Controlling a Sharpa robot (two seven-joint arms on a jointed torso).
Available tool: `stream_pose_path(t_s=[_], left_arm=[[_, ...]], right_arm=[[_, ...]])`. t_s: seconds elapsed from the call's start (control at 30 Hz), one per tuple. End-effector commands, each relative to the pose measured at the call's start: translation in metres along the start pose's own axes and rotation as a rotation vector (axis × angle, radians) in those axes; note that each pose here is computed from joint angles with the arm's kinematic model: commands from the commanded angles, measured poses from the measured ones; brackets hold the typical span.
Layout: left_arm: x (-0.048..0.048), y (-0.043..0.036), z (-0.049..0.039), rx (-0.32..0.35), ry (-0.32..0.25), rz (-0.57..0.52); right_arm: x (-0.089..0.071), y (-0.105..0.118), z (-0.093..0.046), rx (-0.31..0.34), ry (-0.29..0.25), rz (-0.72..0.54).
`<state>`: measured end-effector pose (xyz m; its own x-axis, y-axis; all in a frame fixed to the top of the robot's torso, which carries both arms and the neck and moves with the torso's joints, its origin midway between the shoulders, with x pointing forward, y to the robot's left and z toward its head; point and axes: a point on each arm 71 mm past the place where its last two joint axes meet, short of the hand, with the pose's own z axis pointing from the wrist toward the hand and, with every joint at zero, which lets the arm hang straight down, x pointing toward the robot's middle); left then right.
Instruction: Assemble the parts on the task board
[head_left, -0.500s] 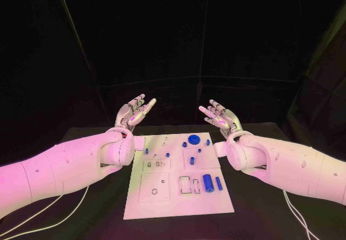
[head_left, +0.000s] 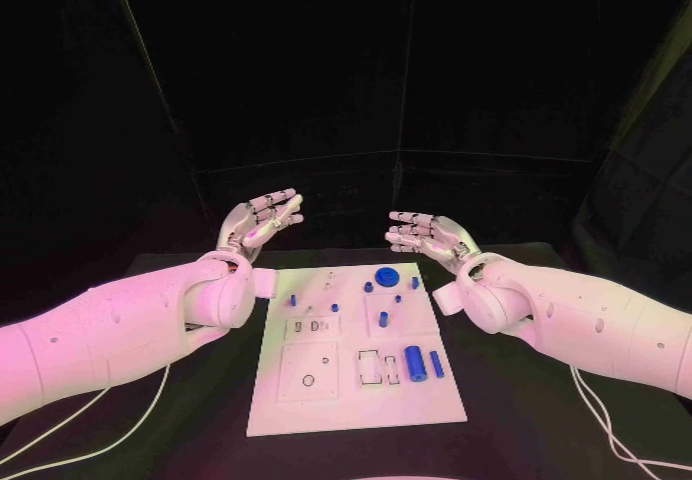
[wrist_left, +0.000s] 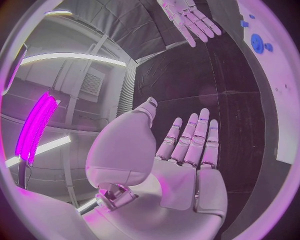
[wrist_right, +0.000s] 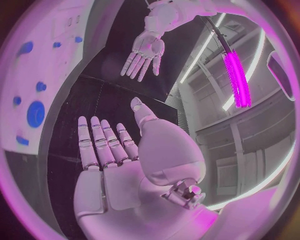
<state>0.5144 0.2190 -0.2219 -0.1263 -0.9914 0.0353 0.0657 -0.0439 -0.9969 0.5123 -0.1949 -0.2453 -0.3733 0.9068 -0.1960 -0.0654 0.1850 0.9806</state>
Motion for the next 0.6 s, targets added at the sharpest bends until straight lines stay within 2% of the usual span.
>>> stream_pose_path(t_s=[0.03, 0.2, 0.33, 0.43, 0.6], left_arm=[[0.0006, -0.0046, -0.0019, 0.028, 0.057, -0.045], [-0.0044, -0.0074, -0.0081, 0.028, 0.068, -0.055], [-0.009, -0.0115, -0.0168, 0.024, 0.088, -0.058], [-0.0129, -0.0175, -0.0254, 0.025, 0.108, -0.06], [-0.0098, -0.0248, -0.0353, 0.027, 0.14, -0.077]], right_arm=[[-0.007, 0.007, 0.0, -0.103, -0.011, -0.186], [-0.011, 0.009, 0.0, -0.12, 0.002, -0.266], [-0.012, 0.018, 0.002, -0.14, 0.043, -0.363], [-0.015, 0.027, 0.006, -0.163, 0.085, -0.479], [-0.02, 0.04, 0.011, -0.174, 0.138, -0.67]])
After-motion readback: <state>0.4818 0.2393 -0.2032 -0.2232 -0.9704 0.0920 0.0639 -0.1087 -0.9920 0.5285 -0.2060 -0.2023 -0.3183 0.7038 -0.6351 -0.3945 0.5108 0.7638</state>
